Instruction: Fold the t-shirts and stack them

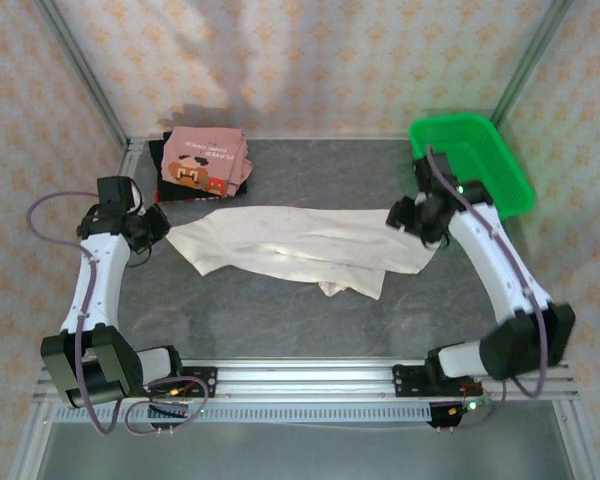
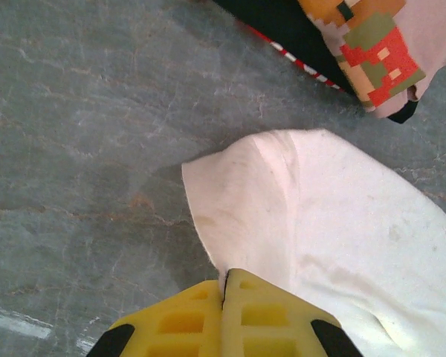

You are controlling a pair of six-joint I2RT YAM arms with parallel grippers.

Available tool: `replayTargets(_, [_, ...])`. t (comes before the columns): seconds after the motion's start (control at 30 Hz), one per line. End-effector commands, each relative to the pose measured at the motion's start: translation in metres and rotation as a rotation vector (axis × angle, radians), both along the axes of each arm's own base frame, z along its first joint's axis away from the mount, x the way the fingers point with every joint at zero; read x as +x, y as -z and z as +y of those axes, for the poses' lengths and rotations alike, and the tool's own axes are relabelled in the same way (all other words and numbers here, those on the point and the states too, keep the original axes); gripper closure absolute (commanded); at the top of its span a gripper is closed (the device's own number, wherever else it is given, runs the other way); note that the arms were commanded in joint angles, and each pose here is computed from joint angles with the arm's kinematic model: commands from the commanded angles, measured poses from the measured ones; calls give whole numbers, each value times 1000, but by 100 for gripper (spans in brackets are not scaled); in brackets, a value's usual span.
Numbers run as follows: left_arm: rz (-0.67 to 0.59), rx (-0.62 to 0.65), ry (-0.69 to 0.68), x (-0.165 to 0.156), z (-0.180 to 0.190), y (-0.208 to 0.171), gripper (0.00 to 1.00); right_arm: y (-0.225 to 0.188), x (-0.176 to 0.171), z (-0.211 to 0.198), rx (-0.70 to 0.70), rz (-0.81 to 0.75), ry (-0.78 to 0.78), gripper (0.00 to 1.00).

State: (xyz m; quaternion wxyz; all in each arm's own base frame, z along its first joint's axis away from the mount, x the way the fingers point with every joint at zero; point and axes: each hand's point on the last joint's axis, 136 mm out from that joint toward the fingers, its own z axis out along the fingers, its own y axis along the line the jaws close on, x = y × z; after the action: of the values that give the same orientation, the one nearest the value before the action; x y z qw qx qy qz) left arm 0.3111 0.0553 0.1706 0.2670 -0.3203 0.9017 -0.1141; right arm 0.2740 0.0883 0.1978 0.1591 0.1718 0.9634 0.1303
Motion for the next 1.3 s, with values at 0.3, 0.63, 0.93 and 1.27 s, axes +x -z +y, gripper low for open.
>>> replayTargets(0.3, [-31,-20,18,0,-6,1,100,135,-65,62,192,304,71,50])
replayTargets(0.63, [-27,-24,27,-3,-8,6,100,158,-63,54,85,345,43,61])
replayTargets(0.93, [-20,-30,29,-4,-9,14,100,162,-66,48,75,333,74,62])
replayTargets(1.27, [-24,-21,37,-3,-8,12,100,171,-45,42,-16,313,65,63])
